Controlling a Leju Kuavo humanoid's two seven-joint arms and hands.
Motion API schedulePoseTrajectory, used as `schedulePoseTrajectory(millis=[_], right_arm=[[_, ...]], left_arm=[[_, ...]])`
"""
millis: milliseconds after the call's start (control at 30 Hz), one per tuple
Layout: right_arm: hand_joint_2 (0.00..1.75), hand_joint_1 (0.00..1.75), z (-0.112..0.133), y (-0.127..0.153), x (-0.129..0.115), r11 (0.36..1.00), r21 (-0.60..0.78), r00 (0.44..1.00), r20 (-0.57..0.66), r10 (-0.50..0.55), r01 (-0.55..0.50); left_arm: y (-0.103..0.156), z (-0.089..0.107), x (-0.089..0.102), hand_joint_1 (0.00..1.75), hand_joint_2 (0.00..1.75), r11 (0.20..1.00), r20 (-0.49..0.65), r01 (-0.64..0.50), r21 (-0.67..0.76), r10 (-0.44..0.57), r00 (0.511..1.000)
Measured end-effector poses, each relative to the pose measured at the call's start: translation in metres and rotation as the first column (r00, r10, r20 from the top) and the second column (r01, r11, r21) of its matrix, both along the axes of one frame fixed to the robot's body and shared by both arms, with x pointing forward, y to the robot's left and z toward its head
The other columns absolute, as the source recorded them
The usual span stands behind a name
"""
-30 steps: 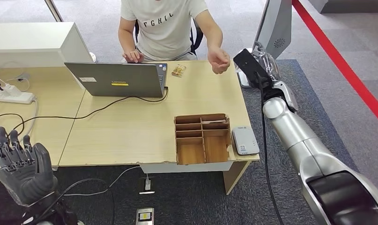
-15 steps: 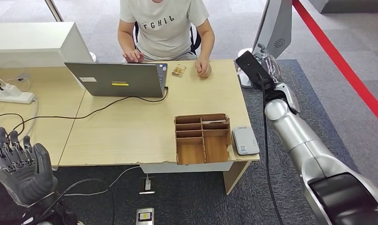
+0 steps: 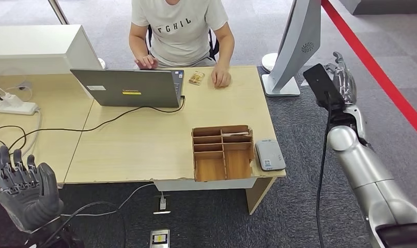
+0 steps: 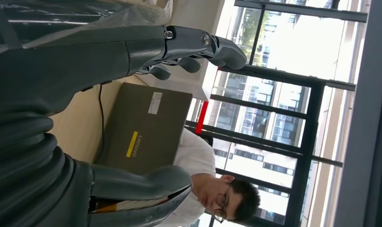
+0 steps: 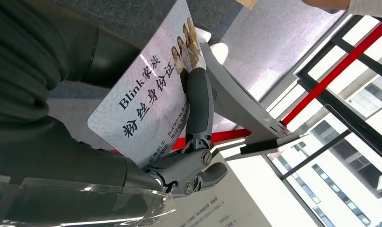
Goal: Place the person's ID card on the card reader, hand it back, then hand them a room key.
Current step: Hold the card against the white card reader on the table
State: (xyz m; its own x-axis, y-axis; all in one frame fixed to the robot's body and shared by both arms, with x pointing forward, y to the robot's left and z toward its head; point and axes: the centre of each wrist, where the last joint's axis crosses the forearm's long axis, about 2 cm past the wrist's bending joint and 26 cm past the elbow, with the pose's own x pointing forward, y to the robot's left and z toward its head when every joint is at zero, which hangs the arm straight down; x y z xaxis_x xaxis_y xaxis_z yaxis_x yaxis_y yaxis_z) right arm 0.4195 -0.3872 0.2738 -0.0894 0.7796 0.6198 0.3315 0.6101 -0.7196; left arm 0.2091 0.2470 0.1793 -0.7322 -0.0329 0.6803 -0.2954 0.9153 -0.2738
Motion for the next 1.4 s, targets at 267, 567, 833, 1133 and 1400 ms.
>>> schedulePoseTrajectory(millis=[267,567,833,1133,1400], right_arm=[[1.75,1.75,-0.002,-0.005,-0.033,1.0,-0.009,0.995,0.094,0.02,-0.019],[1.75,1.75,-0.025,0.001,-0.069,0.998,-0.03,0.991,0.121,0.051,-0.047],[1.75,1.75,-0.049,0.0,-0.099,0.999,0.0,0.994,0.095,0.051,-0.051],[1.75,1.75,-0.069,-0.006,-0.114,1.0,-0.003,0.999,0.037,0.028,-0.028],[1.75,1.75,-0.082,-0.009,-0.116,1.0,-0.007,1.0,-0.011,0.019,-0.019]], left_arm=[[0.007,-0.002,-0.008,0.0,1.75,1.0,-0.007,-0.03,0.009,0.03,1.0],[0.01,-0.002,-0.016,0.0,1.75,0.998,-0.008,-0.057,0.016,0.057,0.998],[0.013,-0.001,-0.018,0.0,1.75,0.998,-0.008,-0.069,0.005,0.069,0.998],[0.013,0.001,-0.016,0.0,1.75,0.998,-0.01,-0.066,-0.002,0.066,0.998],[0.013,0.002,-0.014,0.0,1.75,0.998,-0.006,-0.063,-0.014,0.062,0.998]])
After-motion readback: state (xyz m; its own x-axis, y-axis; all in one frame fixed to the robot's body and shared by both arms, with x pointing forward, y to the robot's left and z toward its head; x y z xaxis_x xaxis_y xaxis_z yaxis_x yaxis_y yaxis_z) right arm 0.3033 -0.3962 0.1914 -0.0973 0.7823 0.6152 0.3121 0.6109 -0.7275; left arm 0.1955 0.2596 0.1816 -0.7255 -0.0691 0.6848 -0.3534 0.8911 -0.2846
